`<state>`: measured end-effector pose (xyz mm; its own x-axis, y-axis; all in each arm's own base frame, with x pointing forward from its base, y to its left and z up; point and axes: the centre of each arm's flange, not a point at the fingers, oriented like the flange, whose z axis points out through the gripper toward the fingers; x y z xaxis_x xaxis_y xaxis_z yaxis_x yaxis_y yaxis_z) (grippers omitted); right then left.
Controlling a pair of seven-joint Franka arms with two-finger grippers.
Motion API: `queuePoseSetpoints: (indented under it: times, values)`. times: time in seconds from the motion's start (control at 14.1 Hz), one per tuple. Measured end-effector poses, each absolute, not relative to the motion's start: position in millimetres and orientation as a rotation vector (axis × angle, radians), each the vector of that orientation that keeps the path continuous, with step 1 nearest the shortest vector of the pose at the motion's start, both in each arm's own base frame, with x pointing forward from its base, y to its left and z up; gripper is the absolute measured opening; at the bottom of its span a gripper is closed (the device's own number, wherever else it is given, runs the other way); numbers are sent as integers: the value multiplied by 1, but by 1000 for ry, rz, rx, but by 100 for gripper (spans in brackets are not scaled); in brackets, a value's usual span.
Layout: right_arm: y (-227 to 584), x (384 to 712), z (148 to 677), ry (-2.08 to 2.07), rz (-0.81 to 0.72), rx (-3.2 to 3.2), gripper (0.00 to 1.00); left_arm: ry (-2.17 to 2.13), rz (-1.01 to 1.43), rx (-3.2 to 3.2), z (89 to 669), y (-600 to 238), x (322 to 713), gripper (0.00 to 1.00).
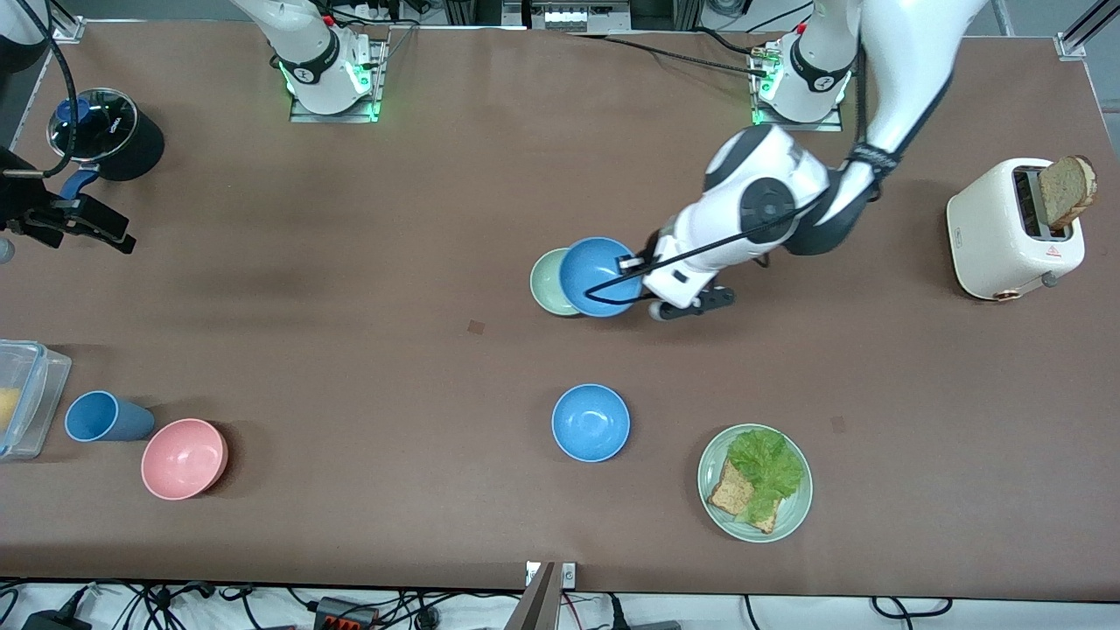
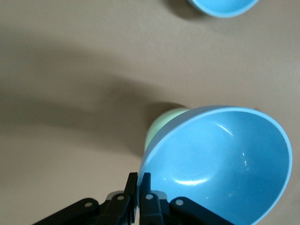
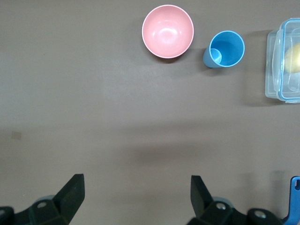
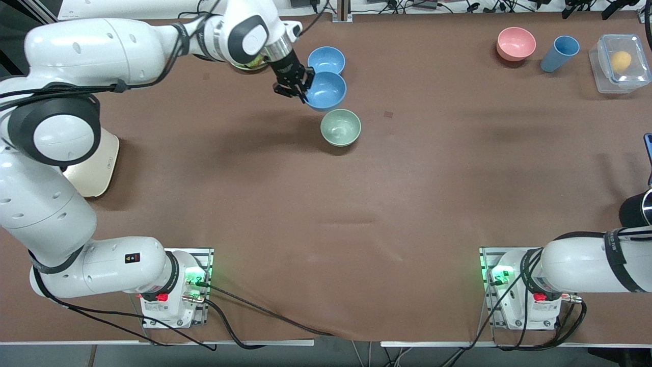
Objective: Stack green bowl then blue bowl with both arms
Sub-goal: 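Carry the blue bowl with the left gripper over the green bowl, then lower the blue bowl into the green bowl and open the left gripper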
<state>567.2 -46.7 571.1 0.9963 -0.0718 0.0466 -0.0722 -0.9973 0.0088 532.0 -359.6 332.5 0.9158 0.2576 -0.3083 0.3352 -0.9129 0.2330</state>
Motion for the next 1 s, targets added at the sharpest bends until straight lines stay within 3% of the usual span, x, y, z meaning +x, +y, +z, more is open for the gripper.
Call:
queuePoseSetpoints:
  times: [0.64, 1.0]
  values:
    - [-57, 566, 571, -140, 71, 3127, 100, 404, -361, 2925, 272, -401, 505, 5]
    - [-44, 568, 571, -104, 71, 3129, 100, 398, -373, 2928, 266, -406, 500, 5]
